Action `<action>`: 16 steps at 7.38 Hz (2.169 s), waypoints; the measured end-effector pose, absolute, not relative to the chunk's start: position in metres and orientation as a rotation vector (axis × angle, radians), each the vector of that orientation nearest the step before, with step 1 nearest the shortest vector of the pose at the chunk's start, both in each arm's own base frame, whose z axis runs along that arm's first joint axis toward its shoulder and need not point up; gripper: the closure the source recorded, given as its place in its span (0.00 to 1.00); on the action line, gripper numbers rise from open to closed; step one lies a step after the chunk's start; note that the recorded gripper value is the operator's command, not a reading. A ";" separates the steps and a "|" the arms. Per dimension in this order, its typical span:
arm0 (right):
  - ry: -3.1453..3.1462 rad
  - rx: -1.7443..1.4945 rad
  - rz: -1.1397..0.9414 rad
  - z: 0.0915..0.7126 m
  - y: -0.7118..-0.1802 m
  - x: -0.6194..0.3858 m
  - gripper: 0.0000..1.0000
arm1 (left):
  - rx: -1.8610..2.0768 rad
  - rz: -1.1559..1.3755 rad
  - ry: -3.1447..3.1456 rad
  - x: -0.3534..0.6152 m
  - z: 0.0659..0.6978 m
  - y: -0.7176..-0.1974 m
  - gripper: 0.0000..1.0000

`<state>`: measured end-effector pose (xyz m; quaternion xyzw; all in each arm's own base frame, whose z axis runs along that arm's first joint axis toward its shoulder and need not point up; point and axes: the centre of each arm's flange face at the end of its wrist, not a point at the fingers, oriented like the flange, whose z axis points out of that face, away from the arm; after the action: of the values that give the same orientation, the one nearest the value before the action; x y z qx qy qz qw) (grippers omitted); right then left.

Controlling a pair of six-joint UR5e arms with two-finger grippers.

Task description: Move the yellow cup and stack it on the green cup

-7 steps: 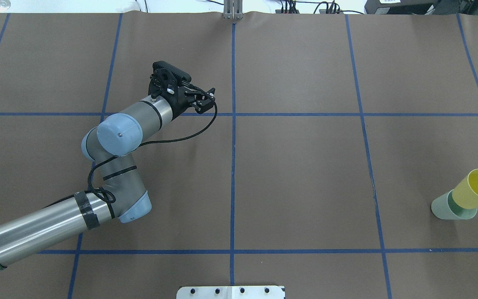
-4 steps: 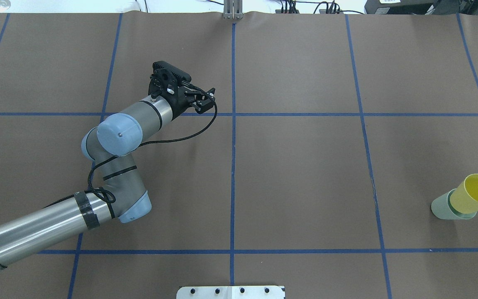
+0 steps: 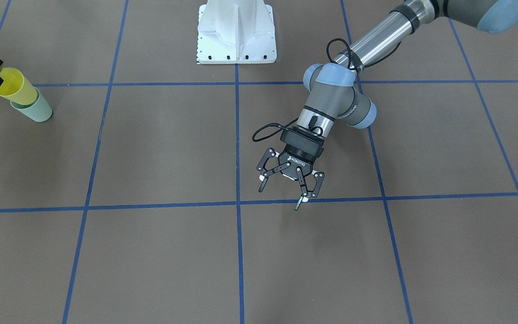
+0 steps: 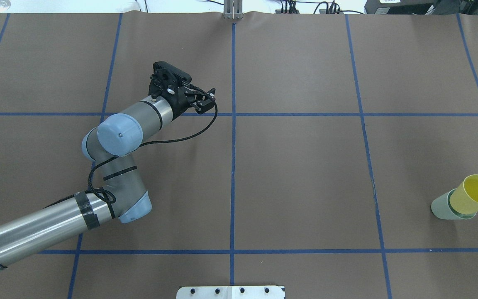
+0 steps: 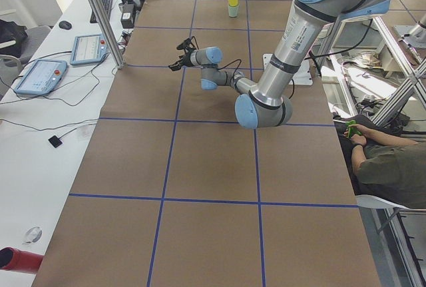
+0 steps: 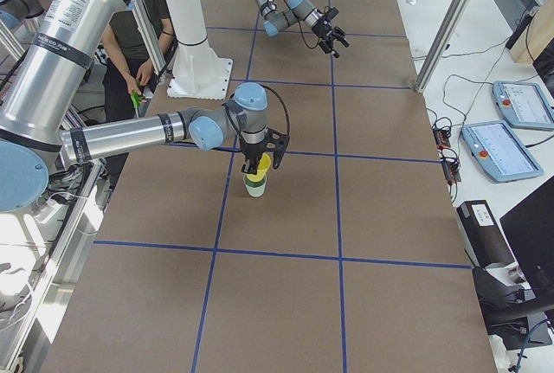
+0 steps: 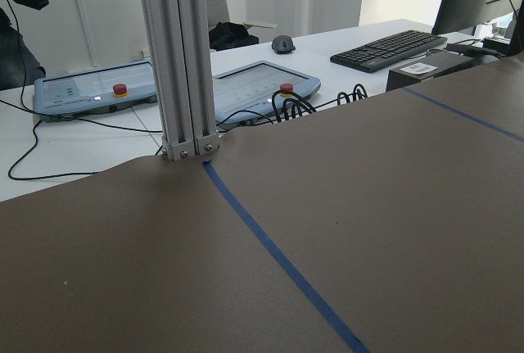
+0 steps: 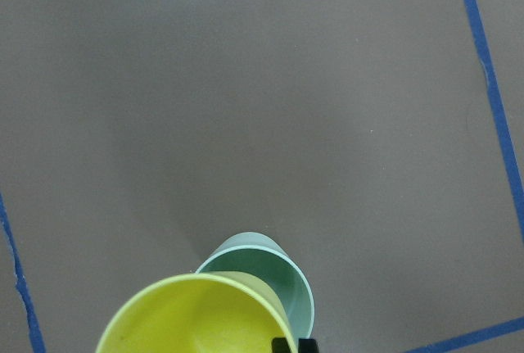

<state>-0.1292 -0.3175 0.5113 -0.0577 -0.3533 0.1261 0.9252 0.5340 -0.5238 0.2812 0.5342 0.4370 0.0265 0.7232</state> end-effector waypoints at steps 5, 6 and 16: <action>-0.719 -0.128 0.268 0.518 -0.321 -0.132 0.00 | 1.180 0.059 0.971 0.536 0.278 -0.522 0.00; -0.721 -0.127 0.269 0.518 -0.323 -0.134 0.00 | 1.180 0.059 0.973 0.536 0.277 -0.522 0.00; -0.747 0.157 0.221 0.471 -0.547 -0.120 0.00 | 0.572 -0.024 0.646 0.362 0.378 -0.641 0.00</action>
<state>-0.1196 -0.5468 0.4705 0.0766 -0.3637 0.1078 0.9221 0.3623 -0.6408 0.3777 0.2772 0.3129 -0.0115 0.9084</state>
